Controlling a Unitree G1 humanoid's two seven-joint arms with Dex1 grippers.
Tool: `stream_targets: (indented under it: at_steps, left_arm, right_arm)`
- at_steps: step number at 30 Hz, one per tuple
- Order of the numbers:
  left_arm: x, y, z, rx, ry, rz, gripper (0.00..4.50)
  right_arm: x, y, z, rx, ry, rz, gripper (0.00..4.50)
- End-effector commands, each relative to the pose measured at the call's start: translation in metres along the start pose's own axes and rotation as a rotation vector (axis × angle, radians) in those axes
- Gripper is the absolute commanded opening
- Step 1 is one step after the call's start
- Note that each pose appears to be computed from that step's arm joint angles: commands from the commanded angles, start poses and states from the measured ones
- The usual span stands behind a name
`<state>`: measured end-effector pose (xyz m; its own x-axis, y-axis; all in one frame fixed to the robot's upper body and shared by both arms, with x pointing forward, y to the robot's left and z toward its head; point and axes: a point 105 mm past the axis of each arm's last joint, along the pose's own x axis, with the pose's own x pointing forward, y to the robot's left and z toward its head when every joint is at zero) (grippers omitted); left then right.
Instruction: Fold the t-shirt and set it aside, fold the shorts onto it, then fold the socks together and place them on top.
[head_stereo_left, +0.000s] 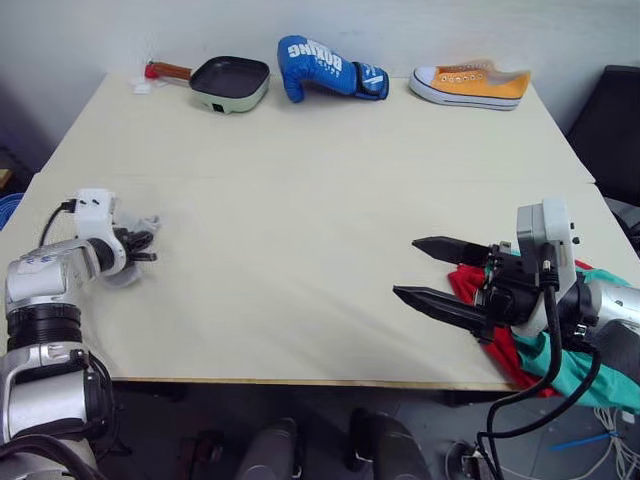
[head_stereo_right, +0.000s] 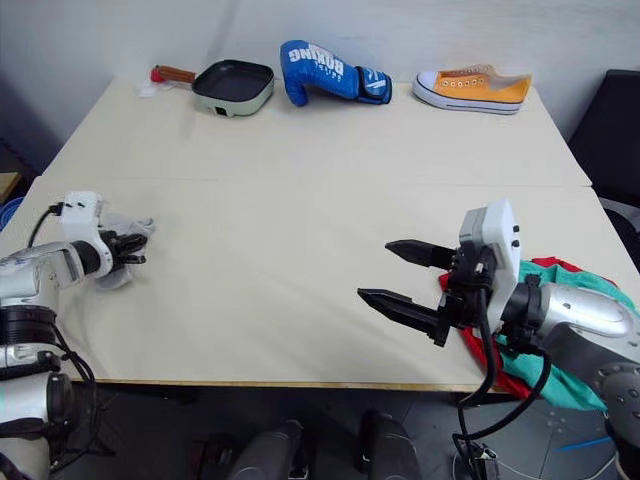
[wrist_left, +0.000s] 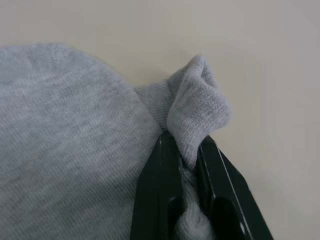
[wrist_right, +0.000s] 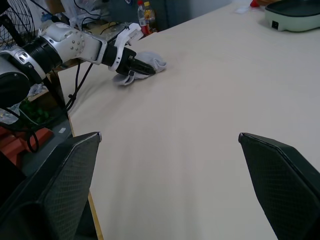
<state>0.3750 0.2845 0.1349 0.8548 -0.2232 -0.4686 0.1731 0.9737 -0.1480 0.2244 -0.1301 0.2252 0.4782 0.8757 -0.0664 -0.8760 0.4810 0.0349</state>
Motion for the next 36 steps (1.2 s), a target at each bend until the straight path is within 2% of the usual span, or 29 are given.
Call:
stream_targets:
  at_steps: [1,4,6,11,14,17,20,22,23,26,30,32,36]
  left_arm:
    - [0.009,-0.071,-0.02,-0.076,0.1,-0.237,0.02]
    - [0.009,-0.128,-0.021,-0.119,0.149,-0.35,0.02]
    - [0.008,-0.155,-0.025,-0.133,0.184,-0.388,0.02]
    - [0.009,-0.205,-0.031,-0.097,0.199,-0.481,0.02]
    - [0.012,-0.225,-0.036,-0.067,0.223,-0.507,0.02]
    - [0.009,-0.239,-0.032,-0.042,0.213,-0.558,0.89]
    - [0.002,-0.239,-0.022,-0.003,0.188,-0.608,1.81]
    - [-0.01,-0.235,-0.007,0.136,0.086,-0.656,2.47]
    - [-0.018,-0.234,-0.006,0.181,0.07,-0.7,2.71]
    - [-0.041,-0.223,-0.002,0.22,0.043,-0.836,2.71]
    - [-0.056,-0.187,0.009,0.257,0.011,-0.906,2.71]
    - [-0.051,-0.162,0.014,0.321,-0.01,-0.863,2.71]
    - [-0.024,-0.117,0.01,0.498,0.023,-0.722,2.71]
  right_arm:
    - [-0.002,0.006,-0.004,-0.053,0.03,0.005,4.5]
    - [-0.002,0.004,-0.021,-0.059,0.087,-0.023,4.5]
    - [0.0,0.005,-0.031,-0.067,0.11,-0.032,4.5]
    - [0.005,0.007,-0.041,-0.069,0.114,-0.037,4.5]
    - [0.008,0.003,-0.047,-0.077,0.125,-0.061,4.5]
    - [0.01,-0.003,-0.052,-0.089,0.132,-0.102,4.5]
    - [0.012,-0.006,-0.053,-0.086,0.125,-0.121,4.5]
    - [0.013,-0.01,-0.055,-0.076,0.118,-0.142,4.5]
    - [0.014,-0.011,-0.056,-0.071,0.117,-0.152,4.5]
    - [0.015,-0.016,-0.061,-0.052,0.12,-0.176,4.5]
    - [0.022,-0.021,-0.066,-0.01,0.124,-0.193,4.5]
    - [0.029,-0.025,-0.067,0.031,0.119,-0.193,4.5]
    - [0.045,-0.028,-0.07,0.097,0.123,-0.169,4.5]
